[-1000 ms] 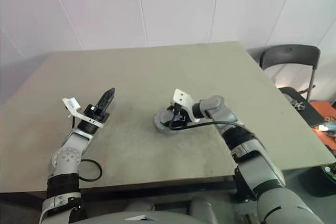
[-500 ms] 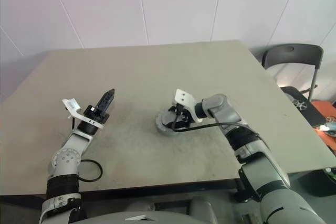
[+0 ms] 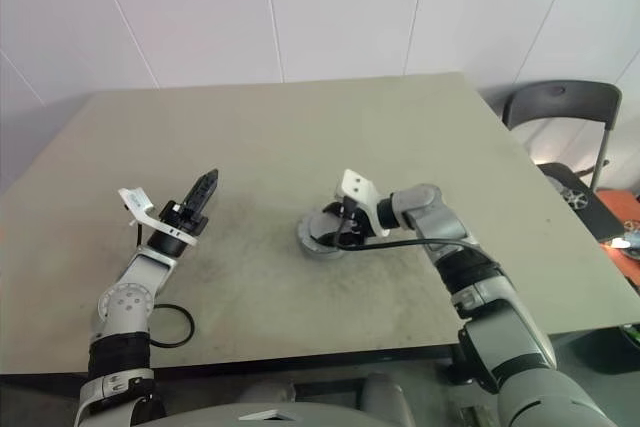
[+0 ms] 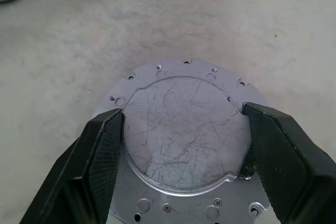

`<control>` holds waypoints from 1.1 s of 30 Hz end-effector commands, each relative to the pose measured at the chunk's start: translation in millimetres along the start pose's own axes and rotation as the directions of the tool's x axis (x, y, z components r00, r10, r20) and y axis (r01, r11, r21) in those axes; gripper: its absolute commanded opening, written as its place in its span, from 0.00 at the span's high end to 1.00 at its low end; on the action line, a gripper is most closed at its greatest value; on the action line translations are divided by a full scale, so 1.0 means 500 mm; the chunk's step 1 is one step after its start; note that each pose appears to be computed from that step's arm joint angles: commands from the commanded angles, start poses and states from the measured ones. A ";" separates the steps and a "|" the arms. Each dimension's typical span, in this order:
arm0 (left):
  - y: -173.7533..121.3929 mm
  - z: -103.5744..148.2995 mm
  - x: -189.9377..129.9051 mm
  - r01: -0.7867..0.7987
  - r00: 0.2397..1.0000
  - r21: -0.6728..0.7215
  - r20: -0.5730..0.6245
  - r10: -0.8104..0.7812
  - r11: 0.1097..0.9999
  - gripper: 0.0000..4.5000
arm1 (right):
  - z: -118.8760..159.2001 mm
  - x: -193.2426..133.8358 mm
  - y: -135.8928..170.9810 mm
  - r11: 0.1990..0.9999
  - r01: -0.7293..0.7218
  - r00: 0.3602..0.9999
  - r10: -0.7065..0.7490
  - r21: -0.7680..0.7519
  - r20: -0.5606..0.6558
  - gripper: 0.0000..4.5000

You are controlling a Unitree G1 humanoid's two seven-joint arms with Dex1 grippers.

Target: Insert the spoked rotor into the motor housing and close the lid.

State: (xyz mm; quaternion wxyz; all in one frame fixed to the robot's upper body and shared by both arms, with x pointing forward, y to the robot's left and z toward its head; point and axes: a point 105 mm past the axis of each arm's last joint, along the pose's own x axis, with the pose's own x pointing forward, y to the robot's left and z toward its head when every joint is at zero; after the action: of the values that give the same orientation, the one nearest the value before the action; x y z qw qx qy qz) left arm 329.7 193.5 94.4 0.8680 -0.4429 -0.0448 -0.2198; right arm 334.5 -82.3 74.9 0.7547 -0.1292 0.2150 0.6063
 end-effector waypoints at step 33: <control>-0.019 0.017 0.015 0.038 0.999 0.032 0.017 -0.039 0.999 0.42 | 0.035 -0.049 -0.002 0.994 0.025 0.999 -0.027 -0.109 -0.020 0.28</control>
State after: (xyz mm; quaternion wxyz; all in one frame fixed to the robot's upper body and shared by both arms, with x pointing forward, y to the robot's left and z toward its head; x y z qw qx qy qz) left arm 330.6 191.7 94.4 0.8681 -0.4429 -0.0430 -0.2202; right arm 328.3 -95.1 86.4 0.7477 -0.1682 0.2103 0.6069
